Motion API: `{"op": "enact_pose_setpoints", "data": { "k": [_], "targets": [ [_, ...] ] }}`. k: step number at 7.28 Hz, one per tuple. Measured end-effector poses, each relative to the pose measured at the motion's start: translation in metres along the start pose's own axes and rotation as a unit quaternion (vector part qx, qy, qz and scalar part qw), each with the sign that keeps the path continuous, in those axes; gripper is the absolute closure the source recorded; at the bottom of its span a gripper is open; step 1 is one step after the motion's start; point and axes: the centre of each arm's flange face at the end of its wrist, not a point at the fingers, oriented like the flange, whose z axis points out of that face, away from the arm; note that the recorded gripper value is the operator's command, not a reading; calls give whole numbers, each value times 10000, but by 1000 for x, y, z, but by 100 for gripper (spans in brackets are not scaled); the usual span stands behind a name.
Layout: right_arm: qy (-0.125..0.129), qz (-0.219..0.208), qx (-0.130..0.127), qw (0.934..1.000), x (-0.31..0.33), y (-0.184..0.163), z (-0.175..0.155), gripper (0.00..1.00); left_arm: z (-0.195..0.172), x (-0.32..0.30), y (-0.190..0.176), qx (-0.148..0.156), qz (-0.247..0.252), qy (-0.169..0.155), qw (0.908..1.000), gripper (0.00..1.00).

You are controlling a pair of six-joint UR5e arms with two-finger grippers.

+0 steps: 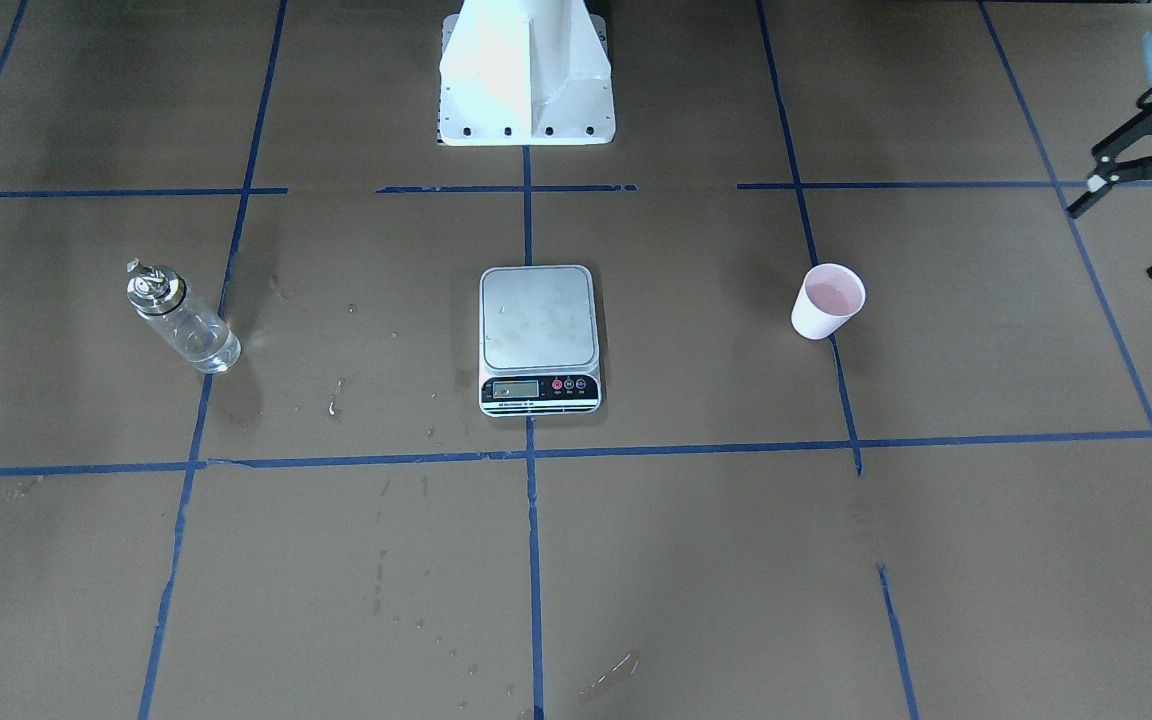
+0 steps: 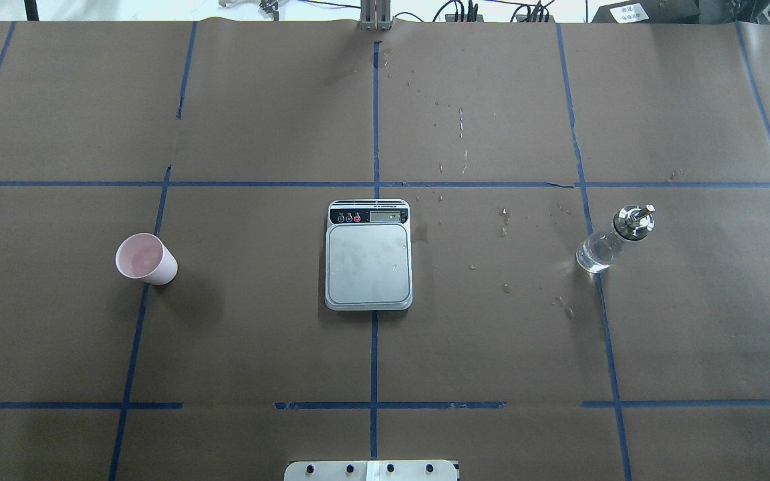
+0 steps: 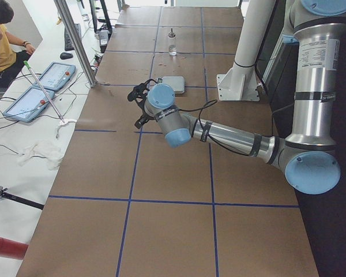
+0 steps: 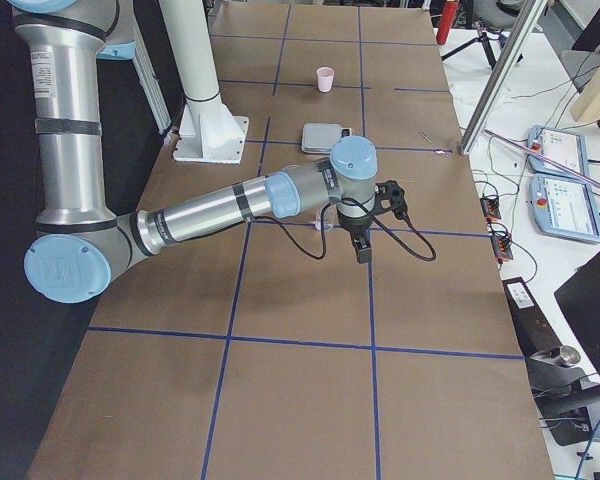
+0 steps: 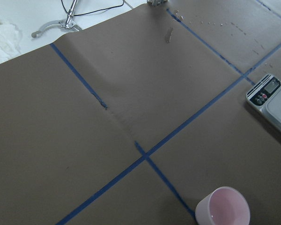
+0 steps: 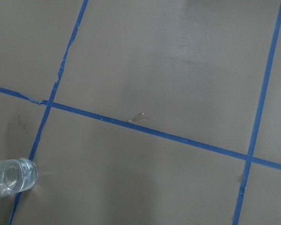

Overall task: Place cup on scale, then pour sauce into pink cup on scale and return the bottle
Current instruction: 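Move the left gripper down to the pink cup and grasp it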

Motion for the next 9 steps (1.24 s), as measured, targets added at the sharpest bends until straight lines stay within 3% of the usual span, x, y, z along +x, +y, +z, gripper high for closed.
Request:
{"op": "enact_pose_setpoints", "data": {
  "k": [2,4,5,7,9],
  "targets": [
    [-4,1,-12,10000,0,1,1,0,65,62,3,204,-697,-431,9964,0],
    [-3,3,-17,10000,0,1,2,0,111,82,33,402,-1483,-1117,9818,18],
    [0,4,-19,10000,0,1,2,0,119,80,51,449,-1750,-1404,9735,21],
    [3,8,-22,10000,1,1,2,0,125,77,74,394,-1972,-1629,9659,22],
    [4,13,-26,10000,1,1,2,0,145,97,90,298,-2251,-1564,9613,23]
  ]
}}
